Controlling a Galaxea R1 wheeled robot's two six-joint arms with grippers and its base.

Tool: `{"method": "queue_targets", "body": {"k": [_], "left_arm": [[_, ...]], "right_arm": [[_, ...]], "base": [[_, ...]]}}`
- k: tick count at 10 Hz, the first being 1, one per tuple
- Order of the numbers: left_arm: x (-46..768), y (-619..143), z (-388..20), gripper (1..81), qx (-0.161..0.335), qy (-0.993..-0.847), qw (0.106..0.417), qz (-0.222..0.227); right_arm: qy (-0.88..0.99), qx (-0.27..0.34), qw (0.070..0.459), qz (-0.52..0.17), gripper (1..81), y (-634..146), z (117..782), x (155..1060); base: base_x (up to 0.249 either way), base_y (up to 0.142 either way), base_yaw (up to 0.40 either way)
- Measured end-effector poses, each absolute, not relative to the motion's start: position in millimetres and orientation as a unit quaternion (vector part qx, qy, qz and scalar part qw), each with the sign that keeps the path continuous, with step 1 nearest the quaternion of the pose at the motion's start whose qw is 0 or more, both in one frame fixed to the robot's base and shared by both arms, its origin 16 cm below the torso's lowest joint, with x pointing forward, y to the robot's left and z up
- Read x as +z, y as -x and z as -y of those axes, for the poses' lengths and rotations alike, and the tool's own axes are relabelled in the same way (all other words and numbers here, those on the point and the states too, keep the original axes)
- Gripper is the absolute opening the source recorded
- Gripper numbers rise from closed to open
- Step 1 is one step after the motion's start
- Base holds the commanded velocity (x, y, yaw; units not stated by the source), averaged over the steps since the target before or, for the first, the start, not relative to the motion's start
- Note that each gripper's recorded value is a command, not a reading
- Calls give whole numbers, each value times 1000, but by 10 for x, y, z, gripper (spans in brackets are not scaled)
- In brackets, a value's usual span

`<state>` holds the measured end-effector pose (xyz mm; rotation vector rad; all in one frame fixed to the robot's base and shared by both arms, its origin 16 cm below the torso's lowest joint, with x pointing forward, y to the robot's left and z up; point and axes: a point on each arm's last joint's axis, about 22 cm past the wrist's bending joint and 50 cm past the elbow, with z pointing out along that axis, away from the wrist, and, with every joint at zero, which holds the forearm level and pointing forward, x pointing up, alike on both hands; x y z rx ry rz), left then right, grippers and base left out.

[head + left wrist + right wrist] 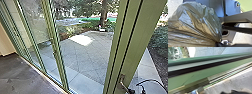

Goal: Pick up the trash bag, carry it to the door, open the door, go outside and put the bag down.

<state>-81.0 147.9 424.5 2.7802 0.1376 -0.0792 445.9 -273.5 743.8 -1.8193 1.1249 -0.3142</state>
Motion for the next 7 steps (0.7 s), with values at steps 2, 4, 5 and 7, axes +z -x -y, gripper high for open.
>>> {"method": "queue_targets", "body": {"k": [2,4,5,7], "left_arm": [[4245,819,-1485,10,-29,-983,177,-49],[4245,827,-1485,10,-29,-983,177,-49],[4244,827,-1485,10,-28,-983,177,-49],[4244,831,-1487,10,-28,-983,177,-49]], "right_arm": [[763,-110,453,-448,811,-4453,2733,7438],[785,-92,431,-435,811,-4452,2757,7422],[791,-90,425,-432,811,-4459,2780,7413],[798,-83,415,-430,811,-4470,2802,7401]], "base": [[0,0,0],[0,0,0],[0,0,0],[0,0,0]]}}
